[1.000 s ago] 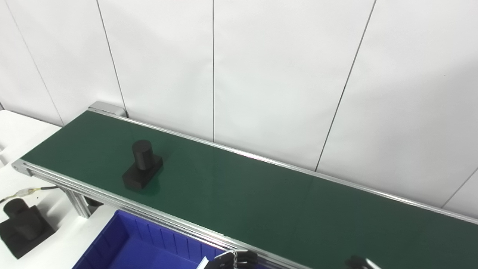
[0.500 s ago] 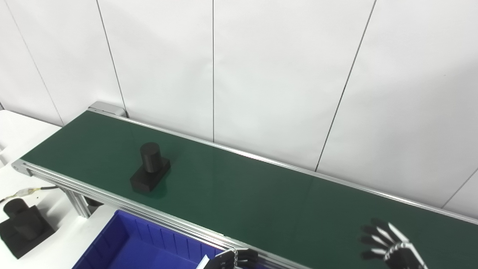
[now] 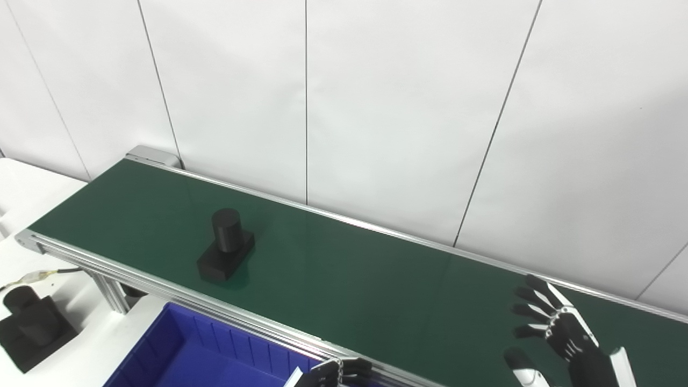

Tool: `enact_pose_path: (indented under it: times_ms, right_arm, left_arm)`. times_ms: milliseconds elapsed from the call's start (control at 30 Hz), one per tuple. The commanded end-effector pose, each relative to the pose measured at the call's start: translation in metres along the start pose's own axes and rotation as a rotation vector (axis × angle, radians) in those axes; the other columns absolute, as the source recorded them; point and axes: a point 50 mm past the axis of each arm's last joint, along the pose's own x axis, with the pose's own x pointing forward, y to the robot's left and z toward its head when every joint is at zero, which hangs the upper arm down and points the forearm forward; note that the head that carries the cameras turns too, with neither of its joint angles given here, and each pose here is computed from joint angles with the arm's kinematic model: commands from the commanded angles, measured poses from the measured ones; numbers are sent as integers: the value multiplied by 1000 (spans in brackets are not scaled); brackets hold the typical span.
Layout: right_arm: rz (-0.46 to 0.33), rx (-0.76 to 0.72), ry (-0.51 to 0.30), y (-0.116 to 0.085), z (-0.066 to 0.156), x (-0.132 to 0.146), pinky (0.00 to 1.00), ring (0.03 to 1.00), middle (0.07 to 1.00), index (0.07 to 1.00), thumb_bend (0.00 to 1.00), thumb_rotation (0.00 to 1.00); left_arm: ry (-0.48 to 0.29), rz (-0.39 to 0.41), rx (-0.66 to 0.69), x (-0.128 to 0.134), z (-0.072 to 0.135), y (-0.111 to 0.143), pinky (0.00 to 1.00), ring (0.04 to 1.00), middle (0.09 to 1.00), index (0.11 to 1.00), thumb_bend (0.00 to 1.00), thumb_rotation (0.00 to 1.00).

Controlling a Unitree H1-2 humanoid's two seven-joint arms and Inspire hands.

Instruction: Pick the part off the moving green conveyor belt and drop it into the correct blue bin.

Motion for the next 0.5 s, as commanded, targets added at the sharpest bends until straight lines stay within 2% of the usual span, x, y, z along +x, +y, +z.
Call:
enact_pose_path:
  times_ms: [0,233,333,467]
  right_arm:
    - [-13,-8,-34,-1,7,9,593,740,807,862,525,558]
    - [15,-29,-23,1,2,17,607,755,813,875,560,628]
    - [45,-30,-11,1,-1,24,618,768,829,886,548,618]
    - [64,-33,0,1,-5,31,620,765,829,885,540,556]
  left_arm:
    - [-74,3,12,7,10,0,604,698,735,729,975,361]
    - [-73,-1,17,10,9,-1,608,698,734,731,970,362]
    - [-71,-3,22,11,9,-1,606,698,736,732,968,368]
    - [-70,-4,25,13,9,-1,607,701,735,732,964,365]
